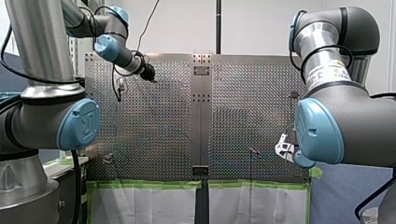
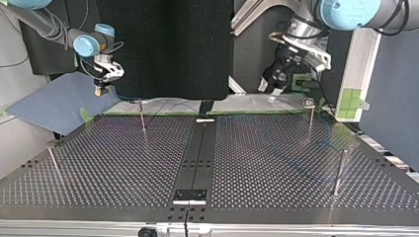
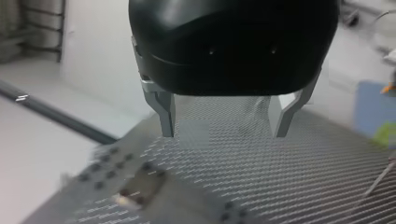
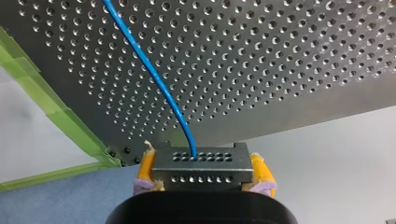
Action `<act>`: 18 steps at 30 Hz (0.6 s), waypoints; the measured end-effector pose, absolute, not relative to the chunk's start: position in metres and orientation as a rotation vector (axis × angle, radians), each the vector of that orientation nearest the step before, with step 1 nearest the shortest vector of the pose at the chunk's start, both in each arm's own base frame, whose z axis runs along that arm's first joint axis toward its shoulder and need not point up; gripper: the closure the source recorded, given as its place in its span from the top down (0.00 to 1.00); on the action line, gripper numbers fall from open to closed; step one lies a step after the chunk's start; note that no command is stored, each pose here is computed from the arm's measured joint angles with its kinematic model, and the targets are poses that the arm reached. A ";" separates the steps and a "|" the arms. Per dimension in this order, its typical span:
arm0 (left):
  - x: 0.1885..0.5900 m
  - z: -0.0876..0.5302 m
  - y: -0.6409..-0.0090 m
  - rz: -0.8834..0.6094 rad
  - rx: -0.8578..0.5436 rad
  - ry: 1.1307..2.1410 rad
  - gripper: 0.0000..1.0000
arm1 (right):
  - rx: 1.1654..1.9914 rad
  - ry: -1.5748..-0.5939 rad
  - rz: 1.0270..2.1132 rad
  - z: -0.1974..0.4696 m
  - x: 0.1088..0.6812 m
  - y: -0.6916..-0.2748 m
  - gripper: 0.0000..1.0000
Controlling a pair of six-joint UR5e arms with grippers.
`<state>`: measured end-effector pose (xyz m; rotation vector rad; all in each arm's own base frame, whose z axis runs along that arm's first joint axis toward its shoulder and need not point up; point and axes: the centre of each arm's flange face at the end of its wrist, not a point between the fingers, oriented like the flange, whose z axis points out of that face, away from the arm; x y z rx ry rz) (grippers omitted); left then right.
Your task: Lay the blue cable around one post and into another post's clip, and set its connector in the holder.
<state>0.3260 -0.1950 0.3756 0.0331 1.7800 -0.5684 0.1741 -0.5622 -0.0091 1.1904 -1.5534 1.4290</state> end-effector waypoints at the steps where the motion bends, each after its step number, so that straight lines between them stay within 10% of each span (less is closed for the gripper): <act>1: 0.325 0.370 -0.197 -0.573 0.050 1.784 1.00 | 1.191 -1.553 1.428 -0.009 0.174 -0.562 0.47; 18: 0.343 0.332 -0.243 -0.563 0.186 1.744 1.00 | 1.243 -1.550 1.347 -0.012 0.178 -0.555 0.47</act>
